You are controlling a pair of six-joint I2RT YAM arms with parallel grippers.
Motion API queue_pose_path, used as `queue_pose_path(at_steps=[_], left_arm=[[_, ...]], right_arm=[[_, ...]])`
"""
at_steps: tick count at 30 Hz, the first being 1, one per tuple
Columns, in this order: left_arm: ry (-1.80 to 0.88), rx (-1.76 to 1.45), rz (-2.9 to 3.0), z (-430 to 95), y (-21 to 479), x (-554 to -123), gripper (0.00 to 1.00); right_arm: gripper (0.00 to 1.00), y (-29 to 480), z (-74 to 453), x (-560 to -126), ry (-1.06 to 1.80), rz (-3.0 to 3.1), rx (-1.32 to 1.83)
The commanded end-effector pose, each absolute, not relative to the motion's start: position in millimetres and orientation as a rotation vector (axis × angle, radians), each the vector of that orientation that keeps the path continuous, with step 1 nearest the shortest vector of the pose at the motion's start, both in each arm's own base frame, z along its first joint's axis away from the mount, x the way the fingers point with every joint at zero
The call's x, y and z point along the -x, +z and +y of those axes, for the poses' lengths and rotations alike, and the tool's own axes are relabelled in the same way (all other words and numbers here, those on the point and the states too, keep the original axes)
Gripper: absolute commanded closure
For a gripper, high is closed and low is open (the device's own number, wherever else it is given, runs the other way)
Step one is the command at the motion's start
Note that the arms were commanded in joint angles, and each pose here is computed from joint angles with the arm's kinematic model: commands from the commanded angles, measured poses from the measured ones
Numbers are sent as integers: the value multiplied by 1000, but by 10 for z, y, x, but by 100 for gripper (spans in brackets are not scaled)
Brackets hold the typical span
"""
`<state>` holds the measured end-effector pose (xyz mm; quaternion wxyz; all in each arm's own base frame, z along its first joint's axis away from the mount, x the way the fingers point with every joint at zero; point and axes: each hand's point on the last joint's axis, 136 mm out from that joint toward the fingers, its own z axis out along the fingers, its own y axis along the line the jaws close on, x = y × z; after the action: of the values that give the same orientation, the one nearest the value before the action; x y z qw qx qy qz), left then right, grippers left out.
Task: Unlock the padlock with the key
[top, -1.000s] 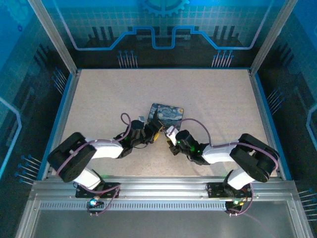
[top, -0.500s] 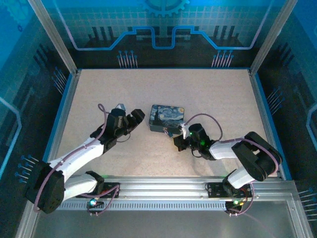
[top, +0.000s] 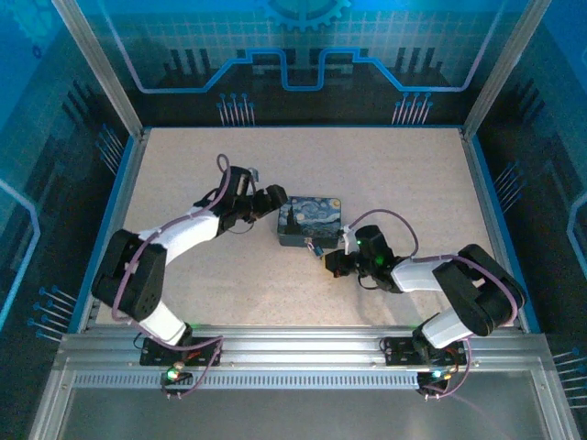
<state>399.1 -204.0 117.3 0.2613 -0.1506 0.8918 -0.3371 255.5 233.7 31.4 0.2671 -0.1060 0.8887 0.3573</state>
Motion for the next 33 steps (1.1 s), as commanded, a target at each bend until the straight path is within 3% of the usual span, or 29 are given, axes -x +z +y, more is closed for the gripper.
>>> queue_pose_path(at_steps=[1,6,12,16,24,33], left_arm=[[-950,310,2475,-2200,1088,-4034,22],[-938,285,2532,-2306,870,-4136,24],[-894,302,2585,-2270,651,-4110,35],[-845,329,2615,-2159,487,-3966,46],[-803,519,2590,-1893,309,-3603,54],[-787,615,2561,-1726,318,-3327,55]], right_arm=[[100,290,2269,-2537,983,2428,230],[100,296,2247,-2541,988,2427,220],[100,300,2229,-2536,1007,2427,205],[100,286,2189,-2523,1026,2436,188],[99,161,2123,-2400,1069,2499,174],[75,162,2070,-2317,1076,2514,170]])
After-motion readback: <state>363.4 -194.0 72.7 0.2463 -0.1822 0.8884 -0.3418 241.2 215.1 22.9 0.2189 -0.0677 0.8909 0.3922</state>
